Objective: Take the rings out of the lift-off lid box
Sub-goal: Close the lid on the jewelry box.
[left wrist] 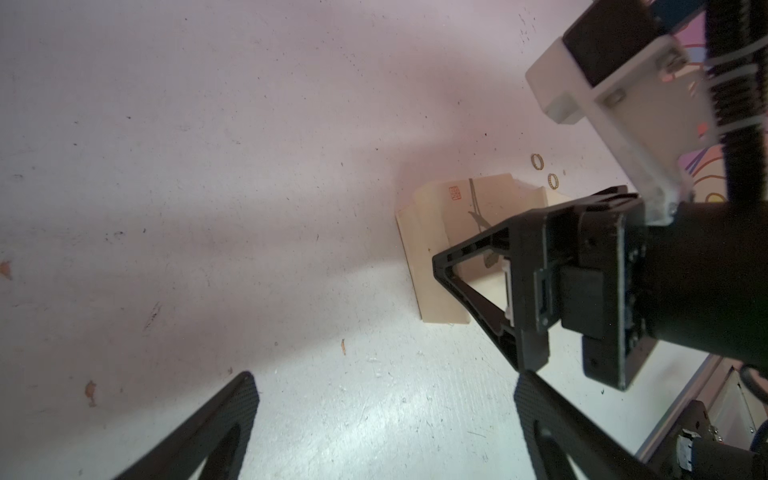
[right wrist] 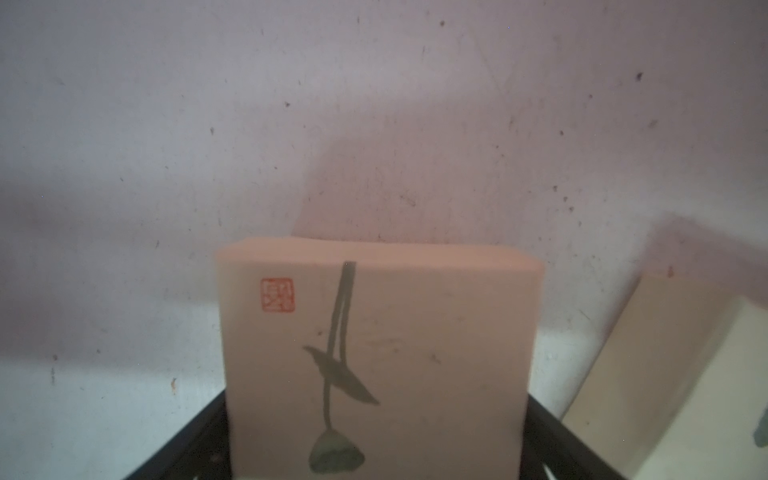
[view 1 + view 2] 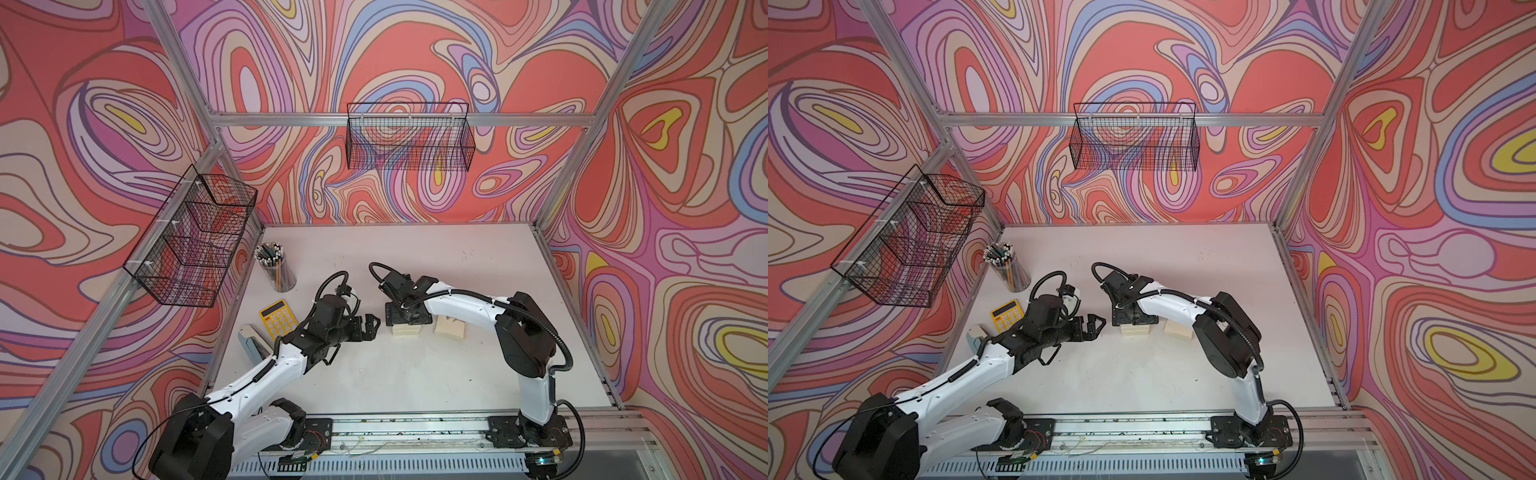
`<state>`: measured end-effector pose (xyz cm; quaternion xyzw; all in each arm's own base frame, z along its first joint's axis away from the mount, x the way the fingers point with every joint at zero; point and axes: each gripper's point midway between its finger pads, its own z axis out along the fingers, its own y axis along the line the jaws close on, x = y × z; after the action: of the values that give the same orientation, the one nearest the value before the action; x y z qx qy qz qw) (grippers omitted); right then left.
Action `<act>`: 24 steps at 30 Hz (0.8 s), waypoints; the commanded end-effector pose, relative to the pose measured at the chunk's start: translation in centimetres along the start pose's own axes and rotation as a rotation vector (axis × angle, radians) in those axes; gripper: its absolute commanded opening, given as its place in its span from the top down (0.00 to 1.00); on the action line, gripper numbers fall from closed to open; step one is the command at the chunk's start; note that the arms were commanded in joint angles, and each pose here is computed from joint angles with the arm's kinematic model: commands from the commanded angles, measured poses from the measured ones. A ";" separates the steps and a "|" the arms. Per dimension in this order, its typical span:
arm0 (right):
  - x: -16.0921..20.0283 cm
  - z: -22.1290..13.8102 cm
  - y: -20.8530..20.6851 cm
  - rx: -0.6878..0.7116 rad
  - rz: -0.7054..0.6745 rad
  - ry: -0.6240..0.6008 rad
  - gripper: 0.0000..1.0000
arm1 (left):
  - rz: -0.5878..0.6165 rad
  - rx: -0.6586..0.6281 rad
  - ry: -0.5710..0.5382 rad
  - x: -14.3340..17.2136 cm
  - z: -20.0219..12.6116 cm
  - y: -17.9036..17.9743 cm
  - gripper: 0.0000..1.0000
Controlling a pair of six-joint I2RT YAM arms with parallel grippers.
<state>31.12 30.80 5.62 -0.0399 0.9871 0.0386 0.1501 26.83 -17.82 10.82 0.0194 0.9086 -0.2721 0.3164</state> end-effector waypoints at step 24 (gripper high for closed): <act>-1.0 -3.4 -0.9 -0.014 0.048 -0.125 0.02 | -0.031 -0.036 0.018 1.7 -0.1 1.6 0.00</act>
<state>30.53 29.62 6.53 -0.0292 0.9837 0.0370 0.1738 25.91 -17.27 9.43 0.0144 0.9137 -0.2668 0.3063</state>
